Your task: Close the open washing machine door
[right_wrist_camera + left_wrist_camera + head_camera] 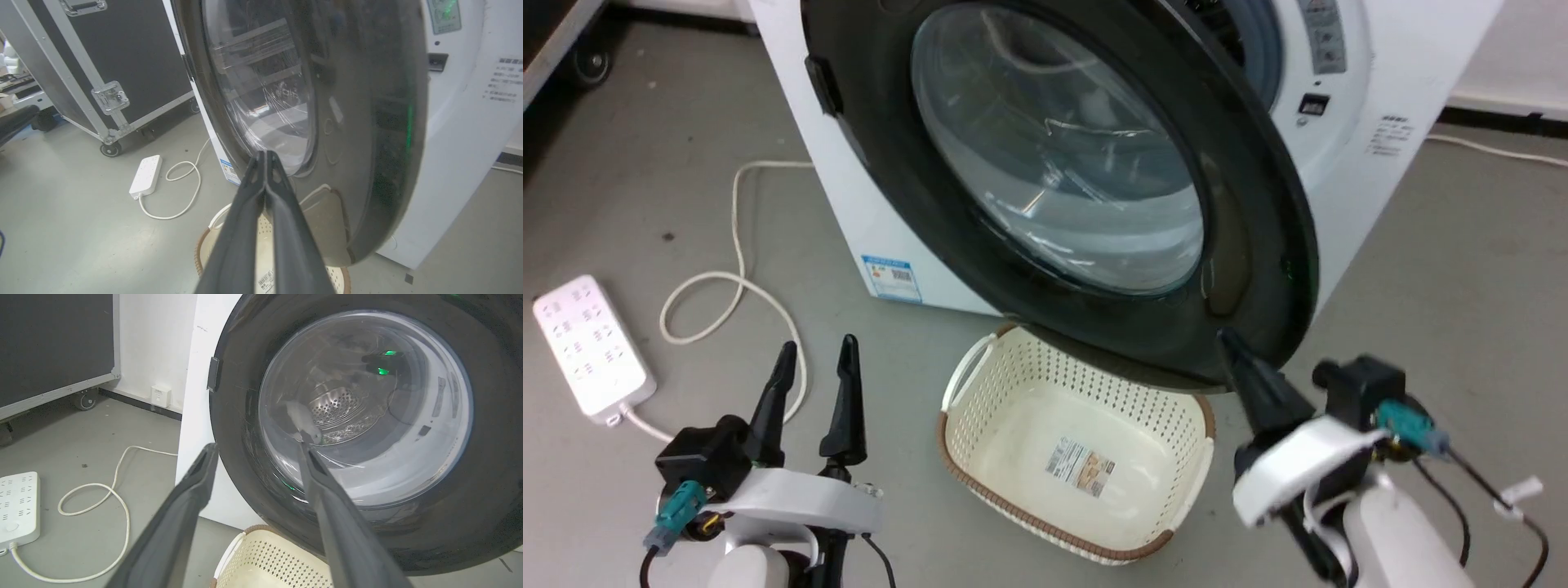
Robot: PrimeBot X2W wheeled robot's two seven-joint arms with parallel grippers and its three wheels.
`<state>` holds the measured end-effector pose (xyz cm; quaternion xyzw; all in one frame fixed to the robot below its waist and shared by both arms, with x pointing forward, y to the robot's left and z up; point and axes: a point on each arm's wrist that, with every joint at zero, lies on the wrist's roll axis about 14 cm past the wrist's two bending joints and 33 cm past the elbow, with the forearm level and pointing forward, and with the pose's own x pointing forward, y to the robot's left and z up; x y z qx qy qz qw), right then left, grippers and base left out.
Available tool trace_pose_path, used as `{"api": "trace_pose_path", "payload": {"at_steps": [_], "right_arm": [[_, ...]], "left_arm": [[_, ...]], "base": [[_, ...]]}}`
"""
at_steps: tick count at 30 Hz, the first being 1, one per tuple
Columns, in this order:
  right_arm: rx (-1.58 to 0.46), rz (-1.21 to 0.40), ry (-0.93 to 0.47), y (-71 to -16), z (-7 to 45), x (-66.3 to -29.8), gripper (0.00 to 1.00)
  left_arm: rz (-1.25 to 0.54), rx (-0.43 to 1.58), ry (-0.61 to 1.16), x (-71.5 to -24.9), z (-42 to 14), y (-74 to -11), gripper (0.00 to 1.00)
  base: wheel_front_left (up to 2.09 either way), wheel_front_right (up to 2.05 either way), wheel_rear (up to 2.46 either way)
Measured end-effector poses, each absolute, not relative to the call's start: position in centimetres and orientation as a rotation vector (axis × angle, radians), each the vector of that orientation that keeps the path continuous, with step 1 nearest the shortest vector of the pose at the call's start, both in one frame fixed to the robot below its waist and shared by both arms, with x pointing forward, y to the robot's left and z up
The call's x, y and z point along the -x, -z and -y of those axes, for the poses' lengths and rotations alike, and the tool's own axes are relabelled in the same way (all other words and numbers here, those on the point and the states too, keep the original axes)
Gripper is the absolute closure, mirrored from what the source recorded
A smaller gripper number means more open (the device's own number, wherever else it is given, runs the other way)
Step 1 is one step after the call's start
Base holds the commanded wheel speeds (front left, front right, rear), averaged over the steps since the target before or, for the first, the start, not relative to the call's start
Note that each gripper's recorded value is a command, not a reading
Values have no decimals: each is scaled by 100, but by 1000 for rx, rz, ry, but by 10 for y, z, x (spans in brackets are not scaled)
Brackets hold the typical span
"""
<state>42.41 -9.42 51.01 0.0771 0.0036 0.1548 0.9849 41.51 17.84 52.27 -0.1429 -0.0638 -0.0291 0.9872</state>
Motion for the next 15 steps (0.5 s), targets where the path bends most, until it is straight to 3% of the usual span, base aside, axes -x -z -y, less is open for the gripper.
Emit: {"api": "trace_pose_path", "payload": {"at_steps": [15], "right_arm": [[-102, -62, -130, -485, 146, -498, 100]], "left_arm": [[105, 284, 6, -422, -193, -508, 0]], "base": [[0, 0, 0]]}}
